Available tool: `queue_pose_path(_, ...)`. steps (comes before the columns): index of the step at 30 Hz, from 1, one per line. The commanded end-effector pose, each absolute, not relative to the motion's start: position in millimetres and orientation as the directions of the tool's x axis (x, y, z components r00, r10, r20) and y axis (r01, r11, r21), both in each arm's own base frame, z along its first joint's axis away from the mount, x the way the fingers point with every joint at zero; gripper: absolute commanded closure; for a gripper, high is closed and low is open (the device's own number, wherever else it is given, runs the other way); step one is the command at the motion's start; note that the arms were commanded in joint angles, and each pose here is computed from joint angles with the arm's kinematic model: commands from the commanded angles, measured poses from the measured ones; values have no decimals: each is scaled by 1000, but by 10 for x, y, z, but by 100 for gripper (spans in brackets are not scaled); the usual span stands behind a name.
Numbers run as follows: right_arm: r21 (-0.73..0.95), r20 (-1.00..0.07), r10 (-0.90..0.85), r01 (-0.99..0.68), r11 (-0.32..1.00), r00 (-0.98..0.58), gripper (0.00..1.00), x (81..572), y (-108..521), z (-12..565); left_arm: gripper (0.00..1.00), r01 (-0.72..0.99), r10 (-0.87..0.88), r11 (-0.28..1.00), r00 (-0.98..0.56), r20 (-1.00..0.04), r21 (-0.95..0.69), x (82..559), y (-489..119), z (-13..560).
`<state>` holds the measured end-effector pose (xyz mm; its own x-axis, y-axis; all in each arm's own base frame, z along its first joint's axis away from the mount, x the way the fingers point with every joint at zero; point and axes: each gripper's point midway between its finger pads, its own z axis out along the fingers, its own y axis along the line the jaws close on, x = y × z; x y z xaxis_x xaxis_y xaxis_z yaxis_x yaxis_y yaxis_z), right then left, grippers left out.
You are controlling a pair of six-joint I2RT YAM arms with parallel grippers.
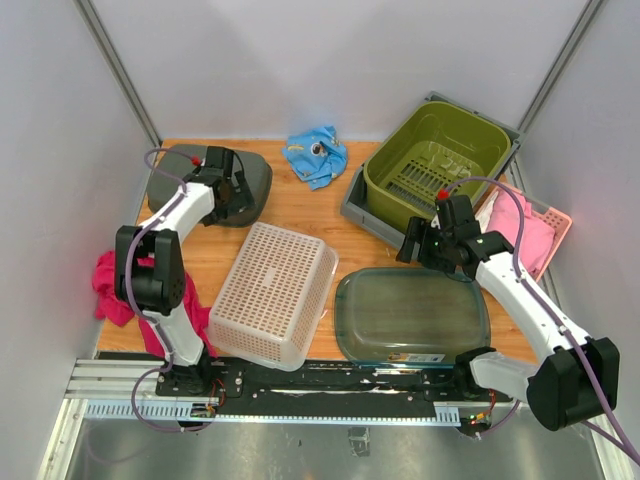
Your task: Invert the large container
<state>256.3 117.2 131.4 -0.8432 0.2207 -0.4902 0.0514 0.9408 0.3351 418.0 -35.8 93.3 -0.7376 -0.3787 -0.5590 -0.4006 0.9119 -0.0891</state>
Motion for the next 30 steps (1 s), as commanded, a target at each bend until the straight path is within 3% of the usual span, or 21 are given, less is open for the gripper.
queue_pose_path(1, 318, -527, 205, 32, 947, -825, 20, 2605, 1150, 1441, 1, -398, -419, 901, -703, -575, -169, 4473, -343, 837)
queue_pose_path(18, 292, -549, 210, 50, 955, -809, 20, 2498, 1036, 1438, 1, -321, -345, 934, -693, -633, -157, 5464, -211, 790)
queue_pose_path(24, 290, -558, 222, 63, 955, -800, 20, 2467, 1003, 1417, 1, -234, -250, 965, -661, -708, -122, 5216, -455, 1418)
queue_pose_path(30, 298, -546, 217, 55, 953, -809, 19, 2530, 1056, 1412, 1, -110, -57, 994, -639, -767, 18, 4509, -1211, 2097)
